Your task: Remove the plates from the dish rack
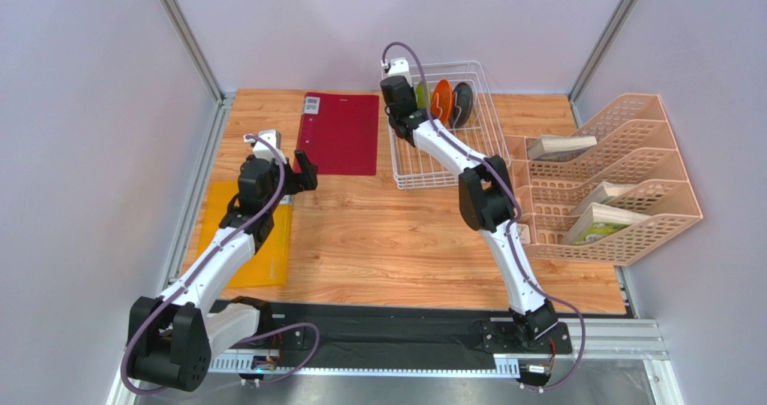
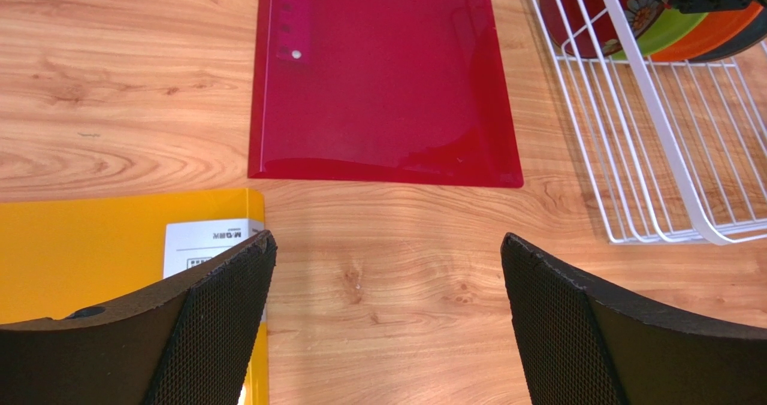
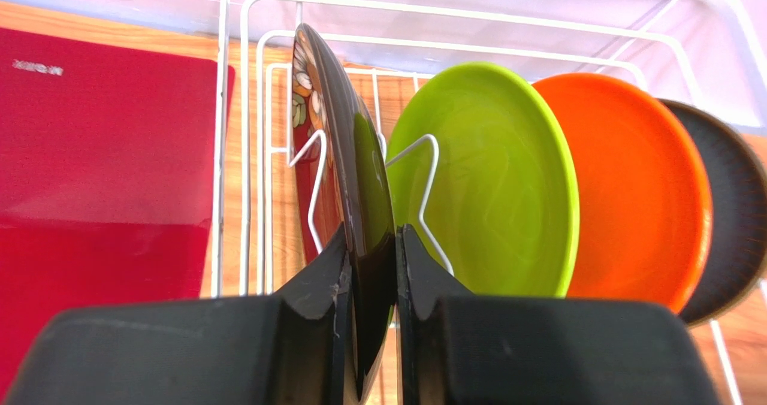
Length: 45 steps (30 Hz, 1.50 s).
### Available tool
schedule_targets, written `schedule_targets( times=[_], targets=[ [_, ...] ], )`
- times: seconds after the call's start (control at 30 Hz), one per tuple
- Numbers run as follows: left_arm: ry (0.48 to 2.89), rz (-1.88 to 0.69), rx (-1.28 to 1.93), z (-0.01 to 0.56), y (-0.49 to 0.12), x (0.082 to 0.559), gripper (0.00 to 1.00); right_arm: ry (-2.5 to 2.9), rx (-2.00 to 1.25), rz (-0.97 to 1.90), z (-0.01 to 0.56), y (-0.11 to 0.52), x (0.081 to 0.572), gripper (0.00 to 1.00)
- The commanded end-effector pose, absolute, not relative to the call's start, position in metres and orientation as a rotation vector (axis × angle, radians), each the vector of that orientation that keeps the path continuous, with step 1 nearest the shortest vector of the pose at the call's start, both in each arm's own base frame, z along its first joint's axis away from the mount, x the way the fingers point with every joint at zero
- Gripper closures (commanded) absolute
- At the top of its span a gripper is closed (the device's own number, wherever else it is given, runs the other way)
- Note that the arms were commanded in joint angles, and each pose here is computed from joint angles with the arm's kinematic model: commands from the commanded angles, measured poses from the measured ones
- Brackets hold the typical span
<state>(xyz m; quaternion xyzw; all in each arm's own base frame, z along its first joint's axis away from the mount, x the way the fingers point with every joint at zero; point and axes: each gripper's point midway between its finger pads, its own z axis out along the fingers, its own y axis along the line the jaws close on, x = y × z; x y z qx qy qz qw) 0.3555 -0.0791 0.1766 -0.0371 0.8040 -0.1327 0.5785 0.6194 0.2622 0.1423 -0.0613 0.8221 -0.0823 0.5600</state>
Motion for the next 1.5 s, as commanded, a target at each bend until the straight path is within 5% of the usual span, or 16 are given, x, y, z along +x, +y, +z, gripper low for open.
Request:
schedule_targets(
  times=[0.0, 0.63, 1.03, 1.47],
  targets=[
    [1.852, -0.309, -0.097, 0.181, -0.079, 0.361, 0.0, 1.749, -0.027, -0.348, 0.231, 0.243, 0.609, 1.0],
    [1.832, -0.468, -0.012, 0.196, -0.109, 0.37, 0.0, 1.665, 0.127, -0.145, 0.339, 0.189, 0.501, 1.0],
    [1.727, -0.987, 0.114, 0.216, -0.183, 0.375, 0.09, 1.839, -0.086, 0.642, 0.301, 0.226, 0.376, 1.0],
    [1.636, -1.252, 0.129, 0.215, -0.217, 0.375, 0.11, 1.836, -0.158, 0.999, 0.287, 0.269, 0.362, 1.0]
  ],
)
